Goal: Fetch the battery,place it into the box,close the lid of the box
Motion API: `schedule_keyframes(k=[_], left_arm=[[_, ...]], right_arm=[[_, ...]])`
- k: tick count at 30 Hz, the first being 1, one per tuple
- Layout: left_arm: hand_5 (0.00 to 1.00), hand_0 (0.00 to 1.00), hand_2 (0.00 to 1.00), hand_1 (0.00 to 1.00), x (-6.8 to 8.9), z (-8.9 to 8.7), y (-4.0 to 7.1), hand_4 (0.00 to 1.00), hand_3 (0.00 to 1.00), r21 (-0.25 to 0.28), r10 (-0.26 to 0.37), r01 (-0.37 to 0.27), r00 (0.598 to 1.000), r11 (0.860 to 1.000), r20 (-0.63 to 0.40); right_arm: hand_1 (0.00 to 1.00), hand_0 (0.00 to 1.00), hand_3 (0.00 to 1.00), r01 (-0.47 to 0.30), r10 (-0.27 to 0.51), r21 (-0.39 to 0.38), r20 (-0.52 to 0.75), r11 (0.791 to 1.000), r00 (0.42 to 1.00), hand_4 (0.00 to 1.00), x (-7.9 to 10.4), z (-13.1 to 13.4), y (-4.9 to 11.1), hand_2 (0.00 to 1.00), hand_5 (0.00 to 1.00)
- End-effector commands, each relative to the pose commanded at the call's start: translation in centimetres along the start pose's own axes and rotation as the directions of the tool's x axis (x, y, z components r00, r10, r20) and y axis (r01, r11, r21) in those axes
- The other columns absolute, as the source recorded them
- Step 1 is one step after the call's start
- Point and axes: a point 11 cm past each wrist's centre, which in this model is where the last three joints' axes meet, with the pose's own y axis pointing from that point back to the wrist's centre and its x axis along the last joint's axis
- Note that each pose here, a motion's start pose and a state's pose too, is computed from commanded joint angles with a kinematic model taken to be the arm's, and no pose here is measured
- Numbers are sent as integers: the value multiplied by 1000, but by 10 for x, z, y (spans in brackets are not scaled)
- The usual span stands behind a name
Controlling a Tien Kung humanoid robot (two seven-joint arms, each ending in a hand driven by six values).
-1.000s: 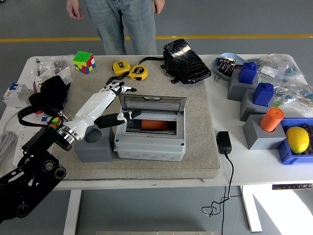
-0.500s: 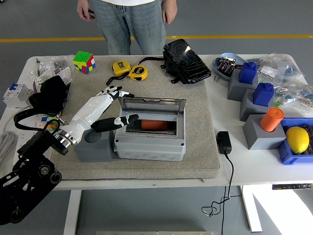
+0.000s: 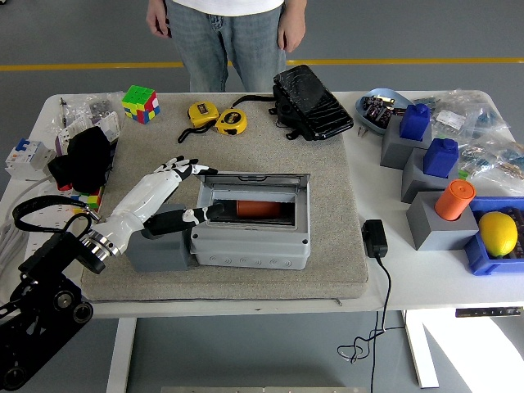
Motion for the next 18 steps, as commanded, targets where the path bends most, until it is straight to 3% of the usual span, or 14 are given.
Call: schedule_keyframes(k=[12, 18], left_arm=[[998, 998, 829, 942, -5, -5, 6, 998, 771, 13, -19, 19, 1000, 1000, 7], [998, 998, 829, 940, 0, -4, 2, 998, 774, 2, -5, 5, 1000, 1000, 15]], right_arm=[[792, 849, 835, -4, 4, -10, -3, 1000, 1000, 998, 1, 5, 0, 772, 998], [792, 848, 833, -6, 6, -10, -3, 1000, 1000, 998, 1, 4, 0, 772, 998]])
